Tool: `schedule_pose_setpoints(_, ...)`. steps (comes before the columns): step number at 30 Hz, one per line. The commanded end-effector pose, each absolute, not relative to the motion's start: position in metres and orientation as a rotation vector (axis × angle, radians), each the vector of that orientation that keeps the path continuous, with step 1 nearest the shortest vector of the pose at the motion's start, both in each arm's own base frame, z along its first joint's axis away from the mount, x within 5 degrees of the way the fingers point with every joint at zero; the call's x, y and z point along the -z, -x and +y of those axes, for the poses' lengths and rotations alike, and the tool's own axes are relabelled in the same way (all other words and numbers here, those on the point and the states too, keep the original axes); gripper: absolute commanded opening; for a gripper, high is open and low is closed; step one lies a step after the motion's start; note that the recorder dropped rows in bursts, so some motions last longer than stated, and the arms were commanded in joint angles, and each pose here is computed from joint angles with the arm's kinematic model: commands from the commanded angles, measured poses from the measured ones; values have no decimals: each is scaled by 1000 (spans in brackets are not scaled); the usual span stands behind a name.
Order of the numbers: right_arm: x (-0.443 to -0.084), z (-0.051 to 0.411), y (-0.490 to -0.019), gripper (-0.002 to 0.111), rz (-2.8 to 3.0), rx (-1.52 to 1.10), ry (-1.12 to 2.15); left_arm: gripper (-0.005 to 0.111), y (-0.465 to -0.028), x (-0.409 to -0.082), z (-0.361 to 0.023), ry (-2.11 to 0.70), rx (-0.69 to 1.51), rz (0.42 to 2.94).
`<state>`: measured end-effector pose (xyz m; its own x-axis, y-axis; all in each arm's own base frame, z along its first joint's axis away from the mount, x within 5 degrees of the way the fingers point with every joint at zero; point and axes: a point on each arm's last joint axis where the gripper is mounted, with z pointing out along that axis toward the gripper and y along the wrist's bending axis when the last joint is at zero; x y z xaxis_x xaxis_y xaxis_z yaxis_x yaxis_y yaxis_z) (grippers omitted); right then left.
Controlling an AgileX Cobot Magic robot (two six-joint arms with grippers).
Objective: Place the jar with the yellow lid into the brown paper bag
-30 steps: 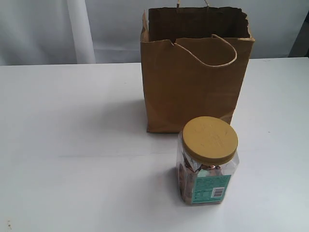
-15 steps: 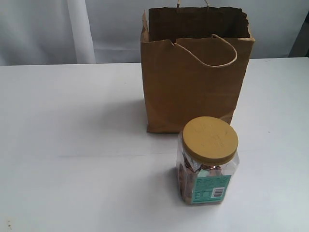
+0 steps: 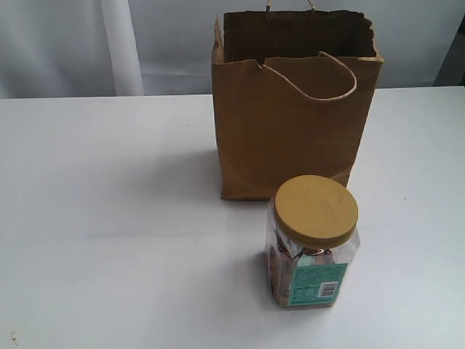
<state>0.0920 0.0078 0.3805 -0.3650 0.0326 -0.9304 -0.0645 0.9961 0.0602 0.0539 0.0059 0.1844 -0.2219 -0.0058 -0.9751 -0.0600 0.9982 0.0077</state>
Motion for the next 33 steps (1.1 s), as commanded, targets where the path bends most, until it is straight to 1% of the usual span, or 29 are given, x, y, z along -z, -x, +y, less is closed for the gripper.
schedule_pose_setpoints(1,-404,12,-110,0,2056,-142,42,1,-54,-186,5,48,-38,1786)
schedule_pose_setpoints(5,-398,16,-127,0,2234,-175,73,1,-54,-186,5,48,-38,1786)
schedule_pose_setpoints(11,-366,26,-172,0,2481,-202,126,1,-54,-186,5,48,-38,1786)
schedule_pose_setpoints(15,-349,43,-199,0,2648,-230,188,1,-54,-186,5,48,-38,1786)
schedule_pose_setpoints(24,-350,85,-249,0,2734,-247,160,1,-54,-186,5,48,-38,1786)
schedule_pose_setpoints(26,-346,90,-257,0,2776,-209,100,1,-54,-186,5,48,-38,1786)
schedule_pose_setpoints(29,-337,98,-268,0,2825,-116,113,1,-54,-186,5,48,-38,1786)
schedule_pose_setpoints(33,-329,102,-273,0,2851,-105,123,1,-54,-186,5,48,-38,1786)
